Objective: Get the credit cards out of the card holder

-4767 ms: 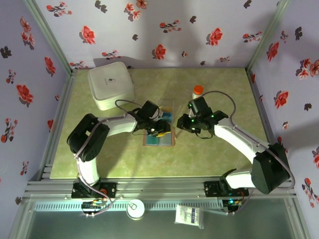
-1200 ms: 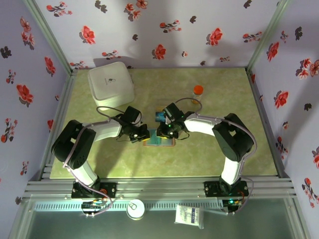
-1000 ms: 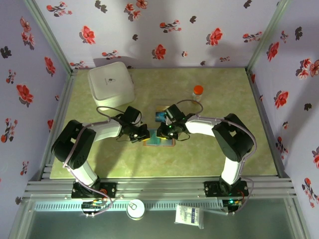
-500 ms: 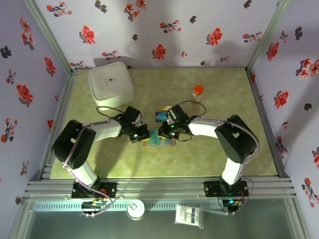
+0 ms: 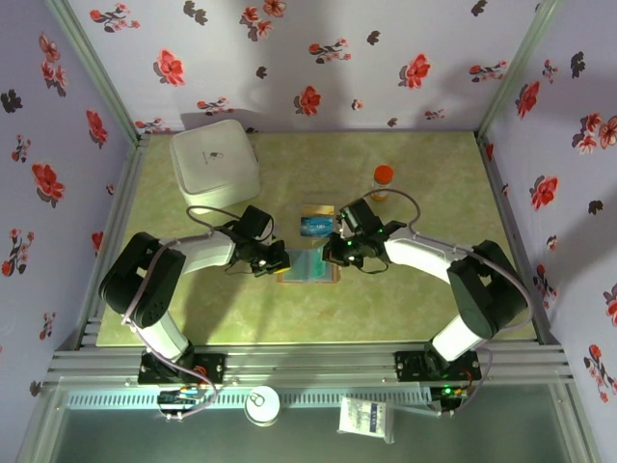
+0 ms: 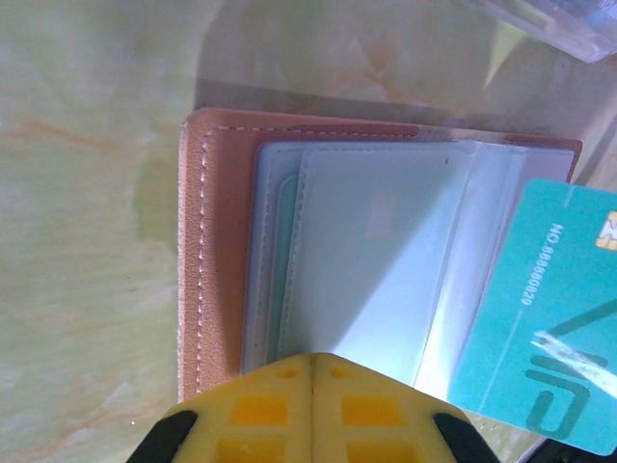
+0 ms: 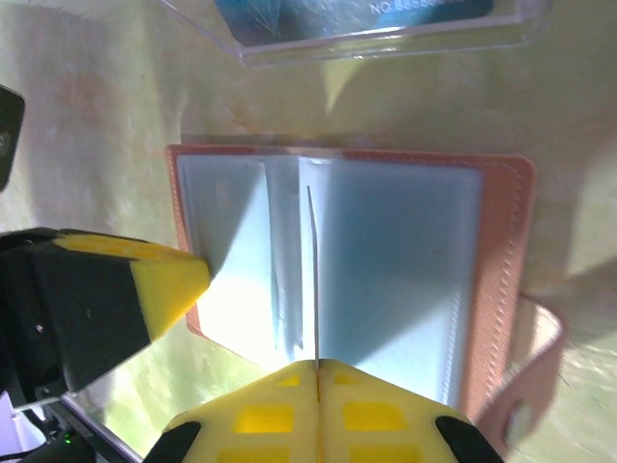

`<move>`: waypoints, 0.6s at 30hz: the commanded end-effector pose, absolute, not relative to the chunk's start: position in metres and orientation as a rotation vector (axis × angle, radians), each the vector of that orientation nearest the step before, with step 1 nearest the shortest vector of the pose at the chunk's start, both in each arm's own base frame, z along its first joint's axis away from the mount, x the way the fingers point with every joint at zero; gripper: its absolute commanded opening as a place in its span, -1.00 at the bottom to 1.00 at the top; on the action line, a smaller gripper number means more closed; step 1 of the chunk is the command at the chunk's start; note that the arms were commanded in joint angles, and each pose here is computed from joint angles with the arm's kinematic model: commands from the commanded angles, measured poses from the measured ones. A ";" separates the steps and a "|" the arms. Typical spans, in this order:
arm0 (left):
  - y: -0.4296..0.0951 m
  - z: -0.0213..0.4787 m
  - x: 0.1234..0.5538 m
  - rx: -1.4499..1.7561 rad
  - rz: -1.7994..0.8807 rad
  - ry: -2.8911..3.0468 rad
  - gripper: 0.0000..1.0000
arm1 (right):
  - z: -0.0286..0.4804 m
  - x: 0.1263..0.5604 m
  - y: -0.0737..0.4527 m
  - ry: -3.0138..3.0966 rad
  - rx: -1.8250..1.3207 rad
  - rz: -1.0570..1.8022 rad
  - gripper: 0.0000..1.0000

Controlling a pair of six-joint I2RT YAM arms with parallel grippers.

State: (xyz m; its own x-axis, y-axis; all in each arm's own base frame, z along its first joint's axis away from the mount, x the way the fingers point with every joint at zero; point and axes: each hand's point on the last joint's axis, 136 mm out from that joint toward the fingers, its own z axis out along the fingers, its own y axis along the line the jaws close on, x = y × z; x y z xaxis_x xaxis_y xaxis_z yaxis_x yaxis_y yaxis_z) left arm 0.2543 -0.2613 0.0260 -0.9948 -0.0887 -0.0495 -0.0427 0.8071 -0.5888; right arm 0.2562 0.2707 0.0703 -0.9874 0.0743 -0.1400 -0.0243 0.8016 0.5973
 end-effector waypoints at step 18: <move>-0.270 0.074 0.268 -0.074 -1.003 2.795 -0.99 | 0.130 0.279 0.261 2.723 -0.314 0.719 -0.92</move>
